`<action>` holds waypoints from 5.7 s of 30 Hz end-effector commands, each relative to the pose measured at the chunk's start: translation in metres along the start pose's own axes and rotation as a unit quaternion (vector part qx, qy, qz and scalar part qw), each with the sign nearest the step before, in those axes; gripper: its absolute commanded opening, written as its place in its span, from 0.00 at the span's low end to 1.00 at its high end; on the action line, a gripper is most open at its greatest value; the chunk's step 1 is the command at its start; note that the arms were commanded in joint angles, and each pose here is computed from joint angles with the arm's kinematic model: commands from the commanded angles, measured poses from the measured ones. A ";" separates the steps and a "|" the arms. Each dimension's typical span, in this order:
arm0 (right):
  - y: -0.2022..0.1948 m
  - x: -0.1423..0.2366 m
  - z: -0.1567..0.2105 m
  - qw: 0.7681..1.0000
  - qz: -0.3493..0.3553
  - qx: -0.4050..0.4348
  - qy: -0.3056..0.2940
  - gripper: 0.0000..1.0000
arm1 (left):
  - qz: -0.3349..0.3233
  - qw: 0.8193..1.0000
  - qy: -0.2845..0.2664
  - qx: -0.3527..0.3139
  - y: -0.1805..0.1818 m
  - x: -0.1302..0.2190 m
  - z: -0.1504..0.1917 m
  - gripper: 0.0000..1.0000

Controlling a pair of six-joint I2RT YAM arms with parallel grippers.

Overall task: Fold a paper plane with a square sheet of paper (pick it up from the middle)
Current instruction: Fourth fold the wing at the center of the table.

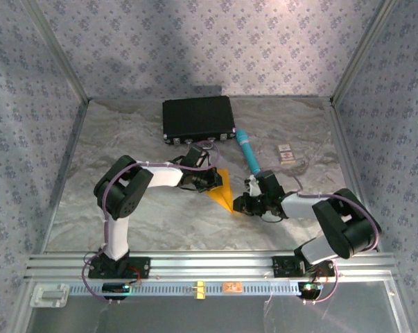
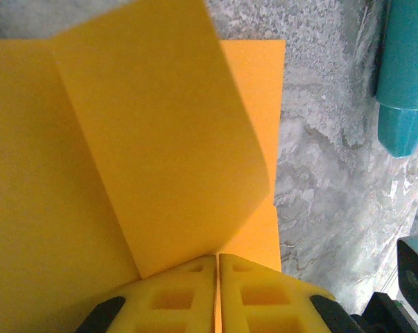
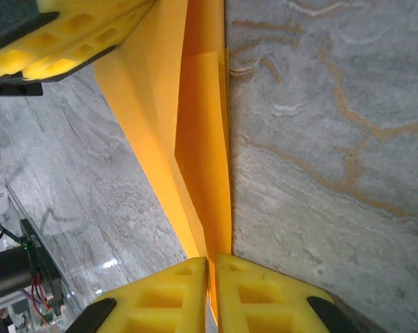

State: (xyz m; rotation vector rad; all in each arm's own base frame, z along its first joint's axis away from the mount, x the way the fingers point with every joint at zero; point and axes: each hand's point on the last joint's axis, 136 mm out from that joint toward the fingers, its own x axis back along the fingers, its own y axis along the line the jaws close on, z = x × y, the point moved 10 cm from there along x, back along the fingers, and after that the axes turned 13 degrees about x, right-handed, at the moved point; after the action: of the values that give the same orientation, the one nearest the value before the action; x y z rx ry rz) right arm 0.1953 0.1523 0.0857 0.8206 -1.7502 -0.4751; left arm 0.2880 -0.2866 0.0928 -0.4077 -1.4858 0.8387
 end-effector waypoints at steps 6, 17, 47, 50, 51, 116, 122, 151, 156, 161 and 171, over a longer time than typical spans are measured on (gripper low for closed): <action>-0.015 -0.001 0.031 0.995 0.049 -0.050 0.069 0.05 | -0.041 0.999 0.009 0.013 0.019 -0.008 0.002 0.10; -0.016 0.004 0.038 0.993 0.066 -0.060 0.074 0.11 | -0.042 0.999 0.009 0.013 0.020 -0.008 0.003 0.10; -0.015 0.010 0.052 0.984 0.111 -0.081 0.109 0.12 | -0.051 0.999 0.003 0.017 0.025 -0.006 0.002 0.10; -0.014 0.012 0.052 0.984 0.117 -0.080 0.108 0.12 | -0.052 0.999 0.004 0.017 0.025 -0.006 0.002 0.10; -0.014 0.012 0.052 0.984 0.115 -0.079 0.107 0.09 | -0.052 0.999 0.003 0.018 0.025 -0.006 0.002 0.10; -0.005 -0.001 0.025 0.995 0.043 -0.031 0.086 0.03 | -0.069 0.998 0.005 0.011 0.031 -0.005 0.006 0.09; -0.011 0.004 0.040 0.991 0.070 -0.054 0.097 0.03 | -0.070 0.997 0.004 0.014 0.032 -0.003 0.005 0.09; 0.040 0.000 -0.046 0.999 0.022 0.028 0.018 0.04 | -0.063 0.998 0.017 0.009 0.033 -0.009 0.011 0.09; 0.039 -0.014 -0.060 1.000 0.003 0.015 0.016 0.04 | -0.064 0.998 0.019 0.009 0.033 -0.010 0.011 0.09; 0.034 -0.022 -0.059 0.999 0.014 0.009 0.032 0.04 | -0.065 0.998 0.019 0.009 0.033 -0.011 0.011 0.09; 0.001 -0.027 -0.019 0.995 0.060 -0.027 0.070 0.04 | -0.064 0.998 0.020 0.008 0.032 -0.010 0.011 0.09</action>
State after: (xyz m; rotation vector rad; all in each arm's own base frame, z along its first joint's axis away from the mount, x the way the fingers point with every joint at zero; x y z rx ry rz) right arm 0.2287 0.1848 0.0923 0.7612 -1.6869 -0.3879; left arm 0.2822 -0.2874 0.0901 -0.4351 -1.4596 0.8169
